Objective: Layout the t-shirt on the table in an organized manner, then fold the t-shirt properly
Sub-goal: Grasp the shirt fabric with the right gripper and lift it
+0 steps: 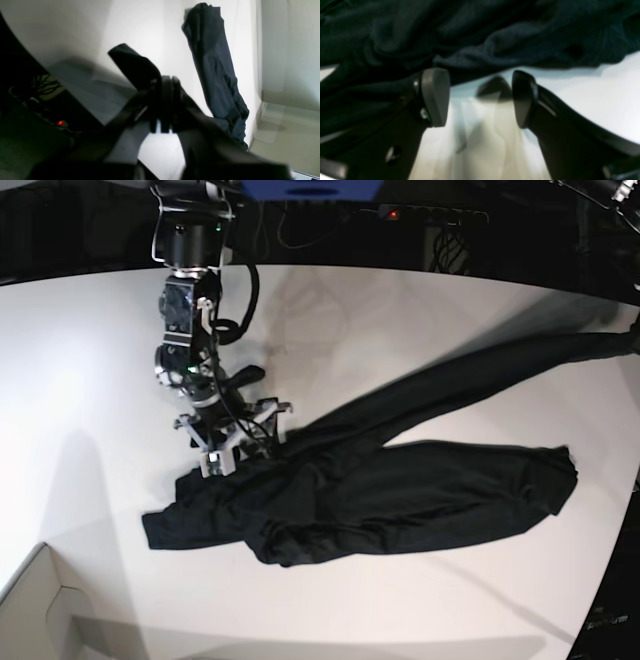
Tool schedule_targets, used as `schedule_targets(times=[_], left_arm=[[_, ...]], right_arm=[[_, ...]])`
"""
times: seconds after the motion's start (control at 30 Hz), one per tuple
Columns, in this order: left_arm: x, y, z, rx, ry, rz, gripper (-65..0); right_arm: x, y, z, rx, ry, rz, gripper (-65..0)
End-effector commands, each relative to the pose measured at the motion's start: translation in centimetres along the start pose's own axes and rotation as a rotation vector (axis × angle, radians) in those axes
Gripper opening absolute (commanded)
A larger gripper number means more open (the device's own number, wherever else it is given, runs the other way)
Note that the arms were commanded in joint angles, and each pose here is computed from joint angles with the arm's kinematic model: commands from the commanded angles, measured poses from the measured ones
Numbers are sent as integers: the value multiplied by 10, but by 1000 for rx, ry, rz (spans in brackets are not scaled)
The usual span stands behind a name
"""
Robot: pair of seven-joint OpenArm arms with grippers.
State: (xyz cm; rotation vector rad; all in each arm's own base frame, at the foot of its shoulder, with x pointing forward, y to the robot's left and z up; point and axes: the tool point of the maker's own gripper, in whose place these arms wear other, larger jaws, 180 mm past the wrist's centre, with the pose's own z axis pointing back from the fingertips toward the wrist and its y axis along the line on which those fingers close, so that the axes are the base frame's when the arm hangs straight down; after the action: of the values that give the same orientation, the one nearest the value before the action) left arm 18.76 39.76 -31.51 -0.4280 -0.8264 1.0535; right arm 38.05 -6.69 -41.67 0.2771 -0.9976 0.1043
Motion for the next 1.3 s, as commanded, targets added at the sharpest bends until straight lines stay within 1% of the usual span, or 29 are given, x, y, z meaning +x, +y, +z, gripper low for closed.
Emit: schedule_targets(times=[0.0, 0.07, 0.1, 0.13, 0.3, 0.33, 0.4, 0.53, 0.7, 1.07, 1.17, 1.27], left_arm=[[14, -16, 3, -46, -35, -8, -649], [14, -16, 3, -47, -36, -8, -649], [14, -17, 3, -48, -37, -8, -649], [15, -17, 3, -49, -38, -9, -649], [17, -19, 3, -53, -43, -10, -649], [17, -19, 3, -53, -43, -10, -649], [17, -19, 3, -54, -44, -10, -649], [20, -24, 1, -69, -52, -9, -649], [21, -28, 0, -83, -56, -6, -649], [20, -28, -1, -82, -55, -4, -649], [19, -26, 0, -78, -54, -4, -649], [19, -26, 0, -79, -53, -3, -649]], right_arm=[[28, 4, -4, 17, -74, 3, -255], [35, 3, -5, 17, -86, 6, -267], [36, 4, -5, 18, -88, 7, -290], [36, 4, -6, 21, -90, 4, -327], [49, 6, -2, 49, -146, -85, -636], [50, 3, 2, 44, -155, -90, -650], [43, -3, 12, 35, -156, -87, -650], [44, -8, 36, 17, -197, -91, -650], [44, -14, 69, -7, -231, -53, -650], [21, -6, 139, -50, -227, 1, -650], [13, -5, 146, -53, -210, 1, -650], [7, -5, 137, -47, -188, -11, -650]])
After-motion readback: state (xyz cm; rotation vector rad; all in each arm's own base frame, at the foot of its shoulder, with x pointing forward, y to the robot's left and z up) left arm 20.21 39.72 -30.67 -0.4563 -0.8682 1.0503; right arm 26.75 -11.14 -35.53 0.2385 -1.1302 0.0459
